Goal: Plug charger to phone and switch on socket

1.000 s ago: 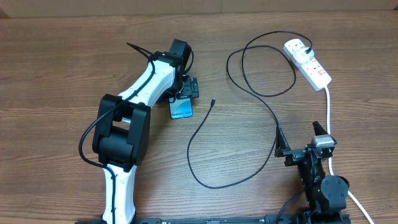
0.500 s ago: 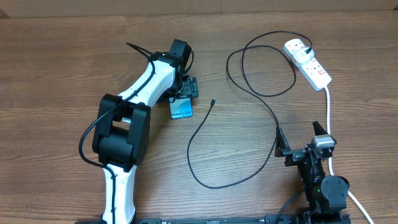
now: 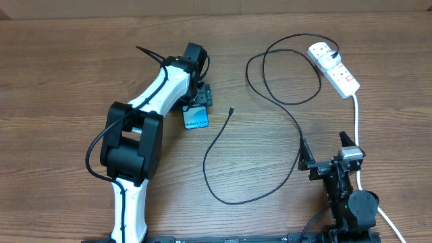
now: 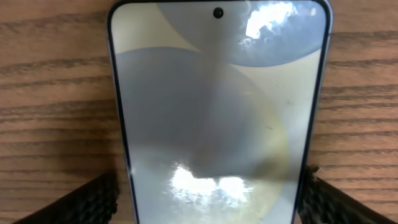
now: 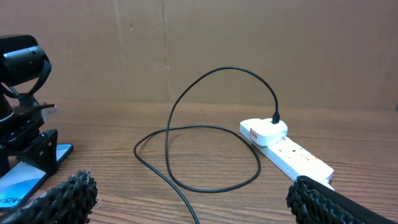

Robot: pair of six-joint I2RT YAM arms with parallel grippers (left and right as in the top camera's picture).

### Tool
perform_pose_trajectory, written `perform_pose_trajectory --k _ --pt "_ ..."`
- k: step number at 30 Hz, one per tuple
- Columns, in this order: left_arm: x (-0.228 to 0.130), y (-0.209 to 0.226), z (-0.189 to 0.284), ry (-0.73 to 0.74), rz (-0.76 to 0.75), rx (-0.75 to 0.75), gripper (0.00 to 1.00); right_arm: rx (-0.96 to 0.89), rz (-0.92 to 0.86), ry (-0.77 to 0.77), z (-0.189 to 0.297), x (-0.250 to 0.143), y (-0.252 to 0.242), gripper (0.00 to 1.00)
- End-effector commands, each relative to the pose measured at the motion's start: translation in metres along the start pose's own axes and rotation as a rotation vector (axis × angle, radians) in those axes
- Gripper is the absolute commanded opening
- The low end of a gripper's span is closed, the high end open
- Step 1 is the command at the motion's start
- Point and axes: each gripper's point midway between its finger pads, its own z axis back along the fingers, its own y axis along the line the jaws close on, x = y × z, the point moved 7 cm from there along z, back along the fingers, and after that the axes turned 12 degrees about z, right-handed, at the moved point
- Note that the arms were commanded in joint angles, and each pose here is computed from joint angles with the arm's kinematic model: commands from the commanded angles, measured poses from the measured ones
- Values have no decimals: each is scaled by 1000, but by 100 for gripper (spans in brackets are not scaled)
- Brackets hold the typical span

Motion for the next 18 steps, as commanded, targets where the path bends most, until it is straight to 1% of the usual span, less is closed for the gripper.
perform_pose_trajectory --k 1,5,13,18 --pt "-12 5 -22 65 9 33 79 -2 -3 0 0 -3 0 100" --pt "-12 5 -22 65 9 33 77 -2 -3 0 0 -3 0 100" --pt "-11 5 -21 64 11 31 77 -2 -3 0 0 -3 0 100" --pt "-8 4 -13 70 13 33 76 -2 -3 0 0 -3 0 100"
